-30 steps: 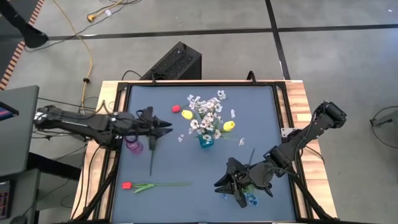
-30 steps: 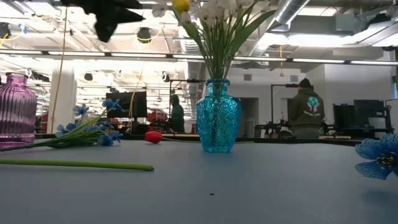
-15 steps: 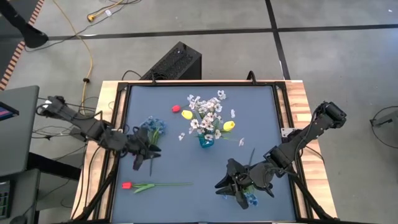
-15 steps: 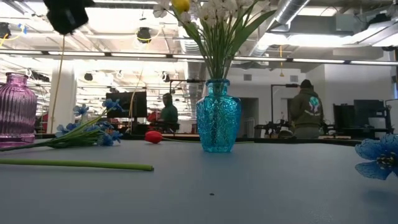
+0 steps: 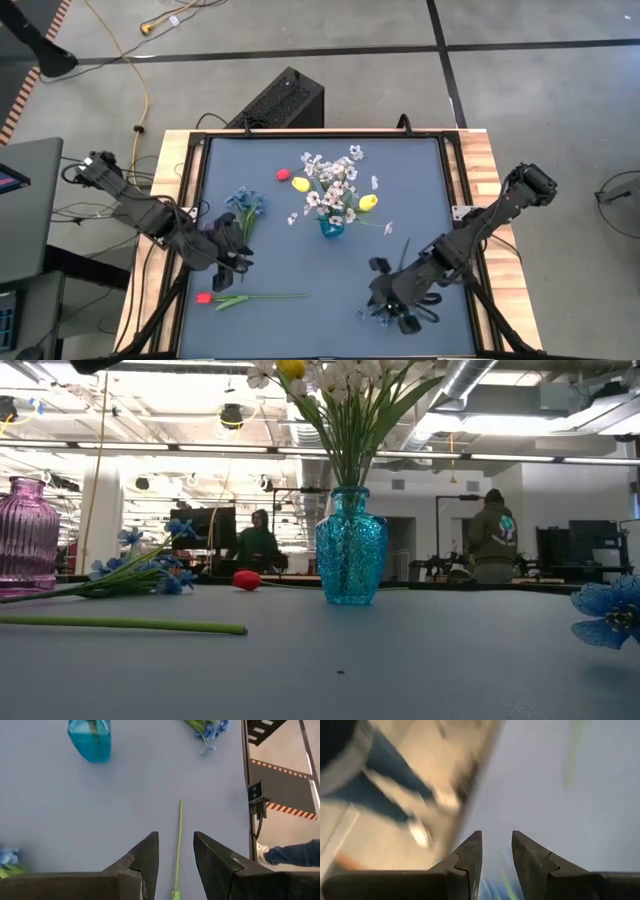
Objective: Sort flowers into vase by color
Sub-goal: Put the bottom blue flowers into the purple vase
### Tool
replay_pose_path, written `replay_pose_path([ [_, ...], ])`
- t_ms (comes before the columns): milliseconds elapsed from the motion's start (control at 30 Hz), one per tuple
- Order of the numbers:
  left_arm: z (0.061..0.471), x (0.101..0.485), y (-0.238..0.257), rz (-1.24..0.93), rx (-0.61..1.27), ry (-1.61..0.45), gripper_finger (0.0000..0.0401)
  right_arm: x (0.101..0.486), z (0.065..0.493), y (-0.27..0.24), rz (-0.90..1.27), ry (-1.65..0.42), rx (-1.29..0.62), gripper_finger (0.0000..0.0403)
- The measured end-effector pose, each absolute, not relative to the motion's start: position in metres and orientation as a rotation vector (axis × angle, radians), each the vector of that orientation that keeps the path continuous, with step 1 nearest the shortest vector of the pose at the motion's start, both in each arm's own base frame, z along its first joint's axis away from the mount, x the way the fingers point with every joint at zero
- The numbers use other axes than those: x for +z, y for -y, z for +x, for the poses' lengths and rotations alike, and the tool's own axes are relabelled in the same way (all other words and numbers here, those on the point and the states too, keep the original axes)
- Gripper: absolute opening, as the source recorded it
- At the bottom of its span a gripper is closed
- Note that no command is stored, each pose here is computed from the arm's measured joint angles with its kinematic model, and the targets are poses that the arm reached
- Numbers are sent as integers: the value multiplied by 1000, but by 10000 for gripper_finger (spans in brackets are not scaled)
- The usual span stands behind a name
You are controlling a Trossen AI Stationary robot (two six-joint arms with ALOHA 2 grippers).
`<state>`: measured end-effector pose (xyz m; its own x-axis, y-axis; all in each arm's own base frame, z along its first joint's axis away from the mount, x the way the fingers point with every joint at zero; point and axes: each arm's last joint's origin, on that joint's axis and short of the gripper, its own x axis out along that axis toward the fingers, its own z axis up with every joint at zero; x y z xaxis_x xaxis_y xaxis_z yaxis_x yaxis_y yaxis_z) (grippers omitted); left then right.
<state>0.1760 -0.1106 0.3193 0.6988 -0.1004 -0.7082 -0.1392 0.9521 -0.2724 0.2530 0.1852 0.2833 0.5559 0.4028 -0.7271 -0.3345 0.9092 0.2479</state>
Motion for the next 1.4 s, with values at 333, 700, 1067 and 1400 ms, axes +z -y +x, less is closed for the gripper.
replay_pose_path([
  [333,178,314,116,-309,87,-784,110,255,226,-156,-532,-1204,594,133],
  [700,172,313,126,-317,39,-804,151,205,214,-142,-682,-1315,673,212],
  [1067,186,292,140,-191,100,-853,187,170,208,-132,-696,-1284,649,225],
  [1400,197,279,151,-175,61,-900,188,143,208,-117,-627,-1235,645,218],
])
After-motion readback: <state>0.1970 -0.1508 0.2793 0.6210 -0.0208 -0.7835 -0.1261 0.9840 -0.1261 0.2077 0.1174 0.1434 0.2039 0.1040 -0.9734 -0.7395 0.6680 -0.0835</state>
